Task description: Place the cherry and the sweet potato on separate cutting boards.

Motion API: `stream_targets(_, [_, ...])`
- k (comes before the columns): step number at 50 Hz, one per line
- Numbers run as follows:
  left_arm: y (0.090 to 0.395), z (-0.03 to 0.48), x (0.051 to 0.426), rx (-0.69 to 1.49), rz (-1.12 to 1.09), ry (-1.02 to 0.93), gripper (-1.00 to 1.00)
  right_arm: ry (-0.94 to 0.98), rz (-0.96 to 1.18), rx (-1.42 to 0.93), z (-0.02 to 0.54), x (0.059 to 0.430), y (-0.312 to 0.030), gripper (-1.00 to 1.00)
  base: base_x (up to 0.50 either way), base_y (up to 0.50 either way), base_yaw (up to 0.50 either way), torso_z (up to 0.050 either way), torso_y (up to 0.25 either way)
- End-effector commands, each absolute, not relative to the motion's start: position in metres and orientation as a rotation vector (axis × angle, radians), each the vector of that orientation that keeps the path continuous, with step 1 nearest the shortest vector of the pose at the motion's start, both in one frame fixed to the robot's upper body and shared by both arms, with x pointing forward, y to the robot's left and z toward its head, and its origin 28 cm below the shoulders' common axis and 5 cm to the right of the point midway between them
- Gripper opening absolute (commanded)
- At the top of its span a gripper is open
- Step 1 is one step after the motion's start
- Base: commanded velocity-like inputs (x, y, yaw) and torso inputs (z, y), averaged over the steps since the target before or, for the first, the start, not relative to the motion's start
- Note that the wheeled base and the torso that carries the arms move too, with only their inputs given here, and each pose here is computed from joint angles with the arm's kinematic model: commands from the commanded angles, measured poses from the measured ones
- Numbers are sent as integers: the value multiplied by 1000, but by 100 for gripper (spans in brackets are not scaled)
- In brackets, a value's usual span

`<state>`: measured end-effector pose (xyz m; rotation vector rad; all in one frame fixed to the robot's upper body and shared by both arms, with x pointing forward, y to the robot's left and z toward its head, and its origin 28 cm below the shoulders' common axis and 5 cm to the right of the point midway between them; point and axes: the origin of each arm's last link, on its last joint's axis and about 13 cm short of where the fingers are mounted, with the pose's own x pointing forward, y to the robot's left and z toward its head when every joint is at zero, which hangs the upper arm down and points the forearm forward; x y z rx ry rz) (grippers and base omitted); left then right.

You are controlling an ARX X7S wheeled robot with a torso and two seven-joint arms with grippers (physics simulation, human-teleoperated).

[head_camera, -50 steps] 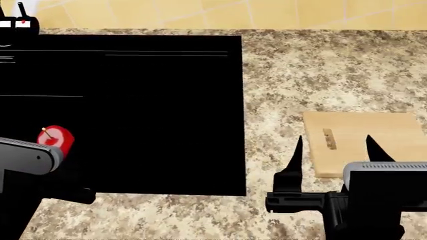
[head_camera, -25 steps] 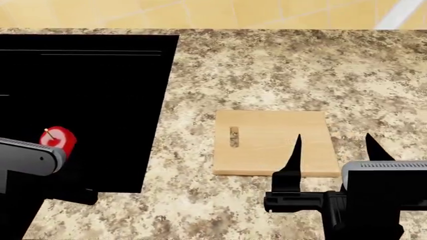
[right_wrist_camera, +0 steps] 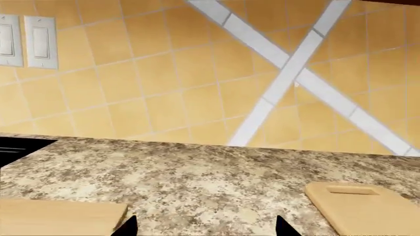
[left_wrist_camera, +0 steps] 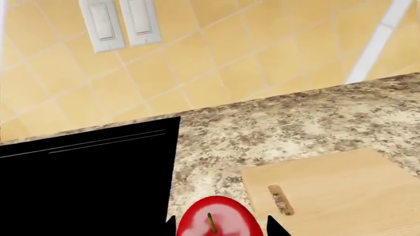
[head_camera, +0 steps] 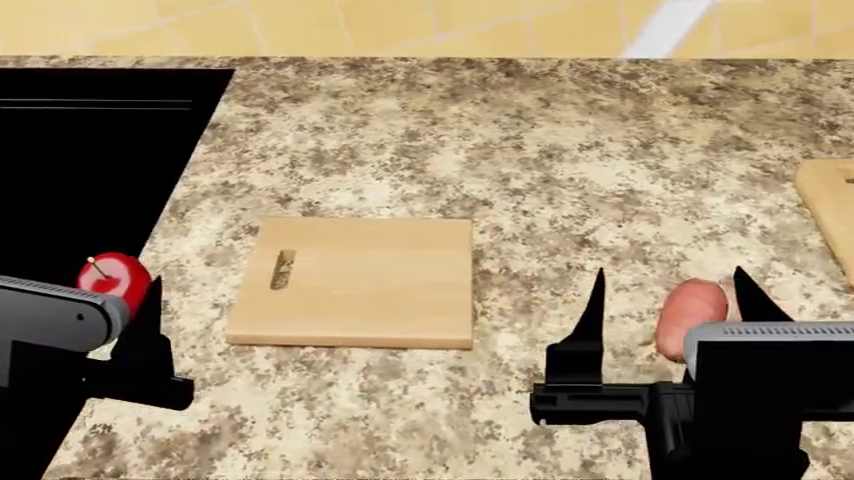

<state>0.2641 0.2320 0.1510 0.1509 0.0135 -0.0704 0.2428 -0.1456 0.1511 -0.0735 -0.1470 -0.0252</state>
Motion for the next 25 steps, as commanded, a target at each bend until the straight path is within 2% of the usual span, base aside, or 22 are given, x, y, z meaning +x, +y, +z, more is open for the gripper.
stream_targets(1, [233,152,263,139,-69,12,-100,-150,-27,-75,152,242,-146,100,-5,-500,0,0,0])
stream_targets(25, [232,151,264,137,-67,16,-100,-148,-39,-84,151,241,-148,100,-3,-500,0,0,0])
